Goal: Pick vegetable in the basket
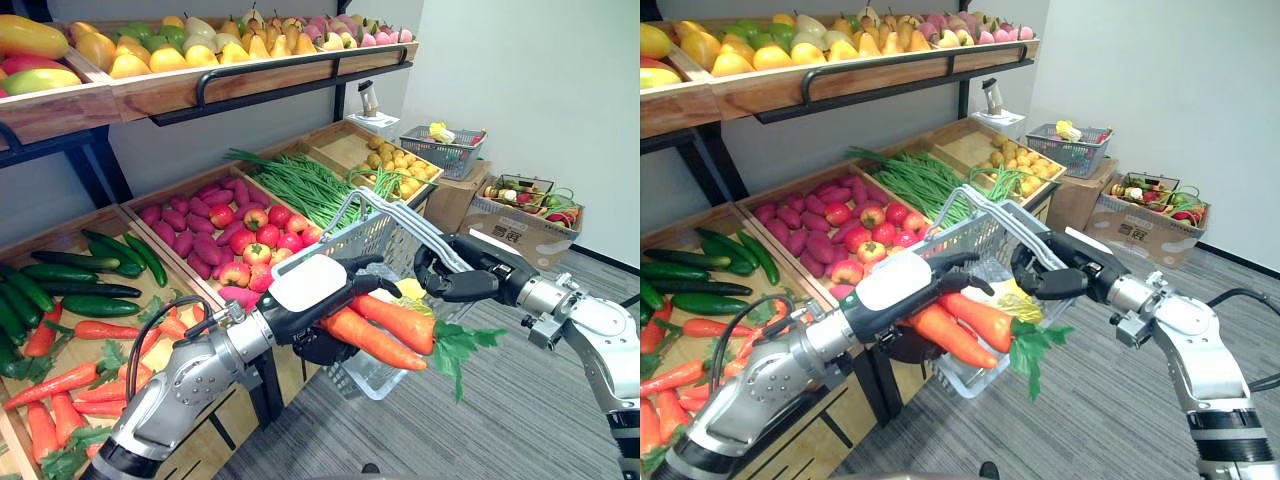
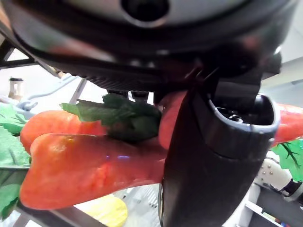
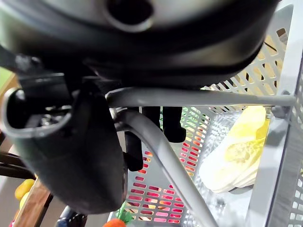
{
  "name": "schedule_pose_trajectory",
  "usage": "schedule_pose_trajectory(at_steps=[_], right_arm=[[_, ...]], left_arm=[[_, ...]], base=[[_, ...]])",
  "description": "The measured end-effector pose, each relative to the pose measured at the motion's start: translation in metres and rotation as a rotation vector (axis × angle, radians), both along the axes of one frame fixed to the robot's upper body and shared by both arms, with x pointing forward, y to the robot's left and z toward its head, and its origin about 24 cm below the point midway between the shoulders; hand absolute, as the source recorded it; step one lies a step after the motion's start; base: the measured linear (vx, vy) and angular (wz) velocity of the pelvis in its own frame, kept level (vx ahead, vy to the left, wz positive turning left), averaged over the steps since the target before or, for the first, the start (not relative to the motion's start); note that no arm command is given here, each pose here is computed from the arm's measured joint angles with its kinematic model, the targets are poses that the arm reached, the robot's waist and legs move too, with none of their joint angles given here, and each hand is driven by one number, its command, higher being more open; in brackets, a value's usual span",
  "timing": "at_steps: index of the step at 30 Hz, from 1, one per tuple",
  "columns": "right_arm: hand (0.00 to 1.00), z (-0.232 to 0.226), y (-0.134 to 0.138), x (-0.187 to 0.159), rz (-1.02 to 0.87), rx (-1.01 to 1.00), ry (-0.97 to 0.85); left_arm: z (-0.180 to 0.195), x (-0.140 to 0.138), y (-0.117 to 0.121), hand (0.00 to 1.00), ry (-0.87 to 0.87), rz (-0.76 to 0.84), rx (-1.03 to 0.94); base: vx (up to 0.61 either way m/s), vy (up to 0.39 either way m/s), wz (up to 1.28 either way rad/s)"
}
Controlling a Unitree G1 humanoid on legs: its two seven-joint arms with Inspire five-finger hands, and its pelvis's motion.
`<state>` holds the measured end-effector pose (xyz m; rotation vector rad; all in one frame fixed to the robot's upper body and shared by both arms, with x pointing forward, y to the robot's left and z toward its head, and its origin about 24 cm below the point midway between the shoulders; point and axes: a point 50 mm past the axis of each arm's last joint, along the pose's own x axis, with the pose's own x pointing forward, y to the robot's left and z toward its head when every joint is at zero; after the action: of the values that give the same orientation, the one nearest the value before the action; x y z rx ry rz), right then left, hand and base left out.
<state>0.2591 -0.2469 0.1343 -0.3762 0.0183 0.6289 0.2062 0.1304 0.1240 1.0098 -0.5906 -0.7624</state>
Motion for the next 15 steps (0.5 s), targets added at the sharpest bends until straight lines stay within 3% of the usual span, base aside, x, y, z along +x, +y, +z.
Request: schedule_pose_trajectory(at_steps=[13,14,15], right_arm=[[0.0,0.026,0.056,-0.022,0.346,-0.033,-0.08],[0.0,0.027,0.056,-0.022,0.353,-0.035,-0.082],[0.0,0.028,0.058,-0.023,0.36,-0.038,-0.086]], left_arm=[[-0.066,0.016,0.016,0.0,0.275,0.154,0.133],[-0.07,0.017,0.018,1.0,0.286,0.168,0.14],[-0.073,0.018,0.019,1.0,0.297,0.183,0.149]], base=[[-0.01,0.038,-0.19],[0.01,0.027,-0.21],[0.0,0.028,-0.11]])
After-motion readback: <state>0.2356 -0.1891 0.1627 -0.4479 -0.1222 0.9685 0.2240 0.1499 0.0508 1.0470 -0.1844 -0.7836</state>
